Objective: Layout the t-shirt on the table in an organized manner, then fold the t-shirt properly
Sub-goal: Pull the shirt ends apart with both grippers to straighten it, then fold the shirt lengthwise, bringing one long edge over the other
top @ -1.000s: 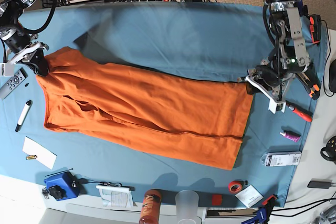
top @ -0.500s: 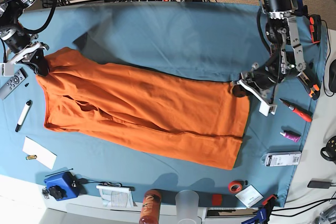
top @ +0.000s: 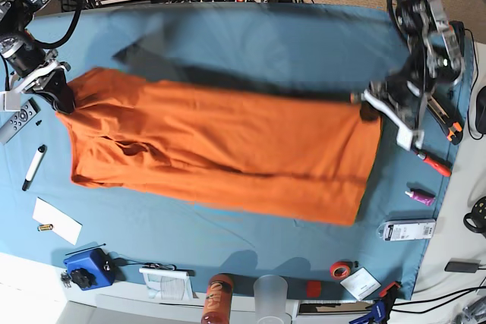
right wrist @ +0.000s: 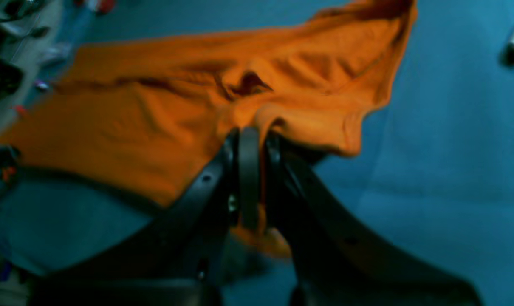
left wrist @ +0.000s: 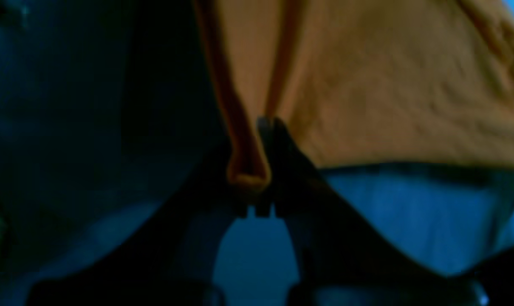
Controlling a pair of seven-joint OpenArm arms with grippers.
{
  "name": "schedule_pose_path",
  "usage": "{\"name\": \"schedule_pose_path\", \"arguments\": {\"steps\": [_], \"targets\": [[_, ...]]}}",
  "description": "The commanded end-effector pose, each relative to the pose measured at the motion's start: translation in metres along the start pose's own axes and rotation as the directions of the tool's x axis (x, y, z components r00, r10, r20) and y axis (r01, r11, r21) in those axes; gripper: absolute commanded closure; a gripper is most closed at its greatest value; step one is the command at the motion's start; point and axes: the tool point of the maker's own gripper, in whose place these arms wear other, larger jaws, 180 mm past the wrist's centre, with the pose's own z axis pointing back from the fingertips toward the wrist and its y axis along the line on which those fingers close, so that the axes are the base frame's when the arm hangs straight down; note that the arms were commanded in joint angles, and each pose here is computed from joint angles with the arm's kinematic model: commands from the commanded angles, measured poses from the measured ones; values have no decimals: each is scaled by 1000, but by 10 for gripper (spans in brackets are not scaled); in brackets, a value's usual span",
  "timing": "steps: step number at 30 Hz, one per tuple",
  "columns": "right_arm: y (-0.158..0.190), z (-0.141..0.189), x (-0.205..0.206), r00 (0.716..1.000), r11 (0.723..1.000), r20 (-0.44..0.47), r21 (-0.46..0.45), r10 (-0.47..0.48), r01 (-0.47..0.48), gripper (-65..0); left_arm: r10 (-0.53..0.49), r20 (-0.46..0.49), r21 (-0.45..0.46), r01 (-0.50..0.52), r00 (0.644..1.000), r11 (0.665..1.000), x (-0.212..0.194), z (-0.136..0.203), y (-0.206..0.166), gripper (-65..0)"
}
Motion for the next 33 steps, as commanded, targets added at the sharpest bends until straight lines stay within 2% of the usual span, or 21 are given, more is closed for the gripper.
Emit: {"name": "schedule_pose_path", "arguments": {"steps": [1, 10, 14, 17, 24, 33], "targets": [[3, 5, 14, 999, 1000, 43, 11, 28, -28, 0, -25, 71, -25, 27, 997, 999, 19, 8, -9, 0], [-6, 23, -31, 995, 999, -104, -37, 1, -4, 0, -37, -23, 10, 37, 999, 999, -23, 24, 0, 0], [-15, 31, -43, 986, 997, -166, -76, 7, -20, 0, 2, -49, 50, 0, 999, 999, -38, 34, 16, 0], [-18, 32, -46, 984, 996, -180, -90, 9, -25, 0, 22, -40, 53, -19, 999, 998, -42, 45, 25, 0], [-28, 35, -54, 973, 988, -230, -144, 15, -50, 0, 46, -39, -37, -47, 998, 998, -53, 57, 18, 0], [-28, 34, -55, 972, 988, -234, -145, 17, -52, 0, 42, -29, -37, -43, 999, 998, -50, 57, 18, 0]]}}
